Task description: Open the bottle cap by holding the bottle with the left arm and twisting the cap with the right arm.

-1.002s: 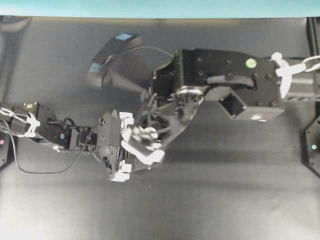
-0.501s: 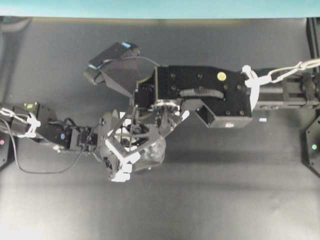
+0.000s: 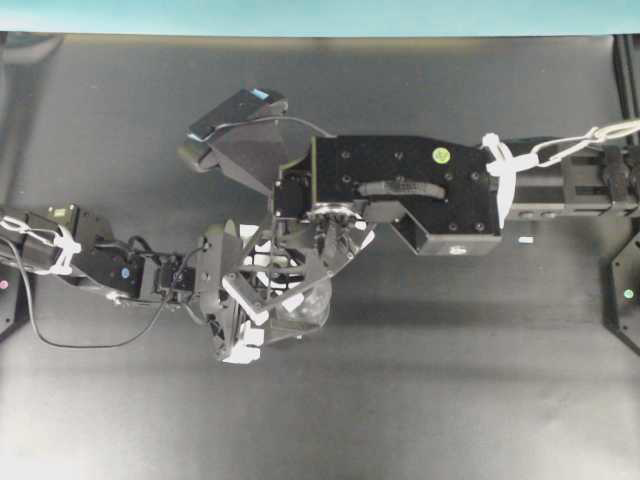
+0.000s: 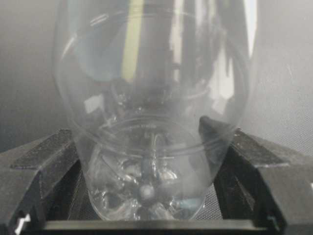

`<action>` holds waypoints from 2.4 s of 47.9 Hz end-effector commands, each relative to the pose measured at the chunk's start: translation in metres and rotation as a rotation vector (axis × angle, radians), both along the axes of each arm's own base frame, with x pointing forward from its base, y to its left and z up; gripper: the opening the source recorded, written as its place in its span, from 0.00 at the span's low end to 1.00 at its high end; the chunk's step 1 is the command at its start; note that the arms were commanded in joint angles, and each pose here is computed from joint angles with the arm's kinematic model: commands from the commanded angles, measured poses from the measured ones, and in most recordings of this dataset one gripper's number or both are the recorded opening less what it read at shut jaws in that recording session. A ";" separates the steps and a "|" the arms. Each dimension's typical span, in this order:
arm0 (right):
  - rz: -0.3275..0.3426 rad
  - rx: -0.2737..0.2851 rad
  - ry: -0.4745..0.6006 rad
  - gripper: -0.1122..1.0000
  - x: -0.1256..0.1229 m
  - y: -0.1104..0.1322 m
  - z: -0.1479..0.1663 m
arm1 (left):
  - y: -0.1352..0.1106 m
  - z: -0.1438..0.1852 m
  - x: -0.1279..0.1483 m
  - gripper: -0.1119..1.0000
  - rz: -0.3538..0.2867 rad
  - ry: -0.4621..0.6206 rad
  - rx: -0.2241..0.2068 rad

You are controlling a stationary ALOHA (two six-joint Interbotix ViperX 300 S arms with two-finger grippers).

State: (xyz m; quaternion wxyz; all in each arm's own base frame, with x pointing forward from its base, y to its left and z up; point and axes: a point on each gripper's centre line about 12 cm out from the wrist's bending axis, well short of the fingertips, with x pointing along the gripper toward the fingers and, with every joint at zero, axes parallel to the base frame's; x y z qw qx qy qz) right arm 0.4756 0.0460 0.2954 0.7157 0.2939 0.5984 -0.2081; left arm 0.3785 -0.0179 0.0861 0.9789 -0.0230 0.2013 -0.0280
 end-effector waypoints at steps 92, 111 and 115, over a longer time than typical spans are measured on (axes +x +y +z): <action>0.997 -0.210 -0.082 0.84 -0.012 0.005 0.021 | -0.003 -0.003 -0.001 0.83 -0.006 0.017 -0.002; 0.858 -0.211 -0.145 0.84 -0.066 -0.002 0.060 | -0.004 -0.003 -0.001 0.83 -0.009 0.017 -0.001; 0.821 -0.212 -0.172 0.84 -0.076 -0.002 0.062 | -0.004 -0.002 0.000 0.83 -0.009 0.015 -0.001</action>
